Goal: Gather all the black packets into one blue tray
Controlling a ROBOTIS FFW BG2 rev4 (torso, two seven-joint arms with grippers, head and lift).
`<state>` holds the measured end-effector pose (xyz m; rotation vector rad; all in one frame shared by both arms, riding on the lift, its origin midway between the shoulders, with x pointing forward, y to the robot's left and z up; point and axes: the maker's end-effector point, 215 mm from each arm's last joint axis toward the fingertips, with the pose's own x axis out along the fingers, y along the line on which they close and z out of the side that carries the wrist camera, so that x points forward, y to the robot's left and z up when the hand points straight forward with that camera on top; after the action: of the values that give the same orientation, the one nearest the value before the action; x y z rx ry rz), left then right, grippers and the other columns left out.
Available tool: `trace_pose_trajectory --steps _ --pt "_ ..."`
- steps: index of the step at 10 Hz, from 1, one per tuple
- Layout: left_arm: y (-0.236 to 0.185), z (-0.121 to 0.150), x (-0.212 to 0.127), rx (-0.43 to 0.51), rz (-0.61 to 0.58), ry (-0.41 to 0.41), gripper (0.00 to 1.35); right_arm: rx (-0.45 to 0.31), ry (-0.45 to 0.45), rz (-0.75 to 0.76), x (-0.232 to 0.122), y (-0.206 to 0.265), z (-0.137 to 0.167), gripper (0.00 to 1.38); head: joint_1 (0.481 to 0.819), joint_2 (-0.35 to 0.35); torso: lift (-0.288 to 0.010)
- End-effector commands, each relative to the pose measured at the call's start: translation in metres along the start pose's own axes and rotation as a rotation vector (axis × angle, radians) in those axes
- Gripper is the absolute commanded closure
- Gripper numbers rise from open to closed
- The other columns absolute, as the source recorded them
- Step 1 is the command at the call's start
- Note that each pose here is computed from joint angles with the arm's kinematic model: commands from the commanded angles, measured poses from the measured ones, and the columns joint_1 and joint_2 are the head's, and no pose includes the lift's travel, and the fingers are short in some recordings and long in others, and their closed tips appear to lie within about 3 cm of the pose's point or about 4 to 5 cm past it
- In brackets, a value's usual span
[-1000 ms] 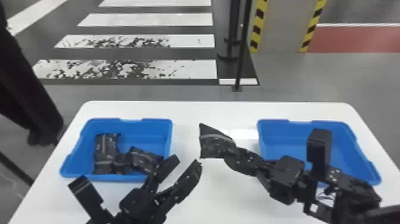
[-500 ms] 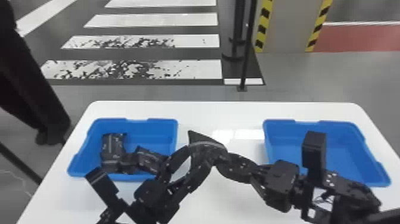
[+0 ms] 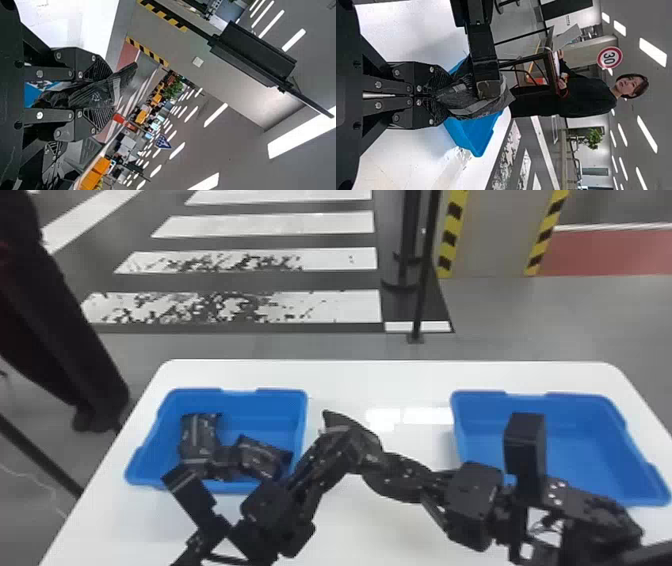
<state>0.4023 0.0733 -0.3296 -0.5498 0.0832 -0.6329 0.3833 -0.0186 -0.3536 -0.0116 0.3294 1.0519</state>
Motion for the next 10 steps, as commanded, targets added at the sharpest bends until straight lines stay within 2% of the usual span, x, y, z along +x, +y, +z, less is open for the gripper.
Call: trace_pose_trajectory --steps 1,3,5,6,7,10 --pt "0.0 0.003 0.001 0.032 -0.003 0.0 1.21 0.004 0.004 0.001 0.0 0.0 -0.002 1.27 0.695 0.079 -0.11" --pt "-0.005 0.016 0.005 0.069 -0.022 -0.035 1.21 0.011 0.011 0.002 0.0 0.0 -0.004 1.25 0.695 0.08 -0.11" --pt "0.003 0.023 -0.001 0.101 -0.002 -0.051 1.21 0.046 0.023 -0.002 -0.002 -0.005 -0.011 0.46 0.695 0.083 -0.11" --pt "0.009 0.026 -0.005 0.108 0.013 -0.056 1.21 0.057 0.024 -0.013 -0.006 -0.01 -0.014 0.2 0.695 0.085 -0.11" --pt "0.015 0.032 -0.009 0.12 0.026 -0.069 1.21 0.068 0.024 -0.04 -0.012 -0.023 -0.017 0.09 0.695 0.089 -0.11" --pt "0.046 0.054 -0.033 0.186 0.089 -0.098 1.21 0.074 0.025 -0.163 -0.045 -0.082 -0.023 0.1 0.695 0.073 -0.11"
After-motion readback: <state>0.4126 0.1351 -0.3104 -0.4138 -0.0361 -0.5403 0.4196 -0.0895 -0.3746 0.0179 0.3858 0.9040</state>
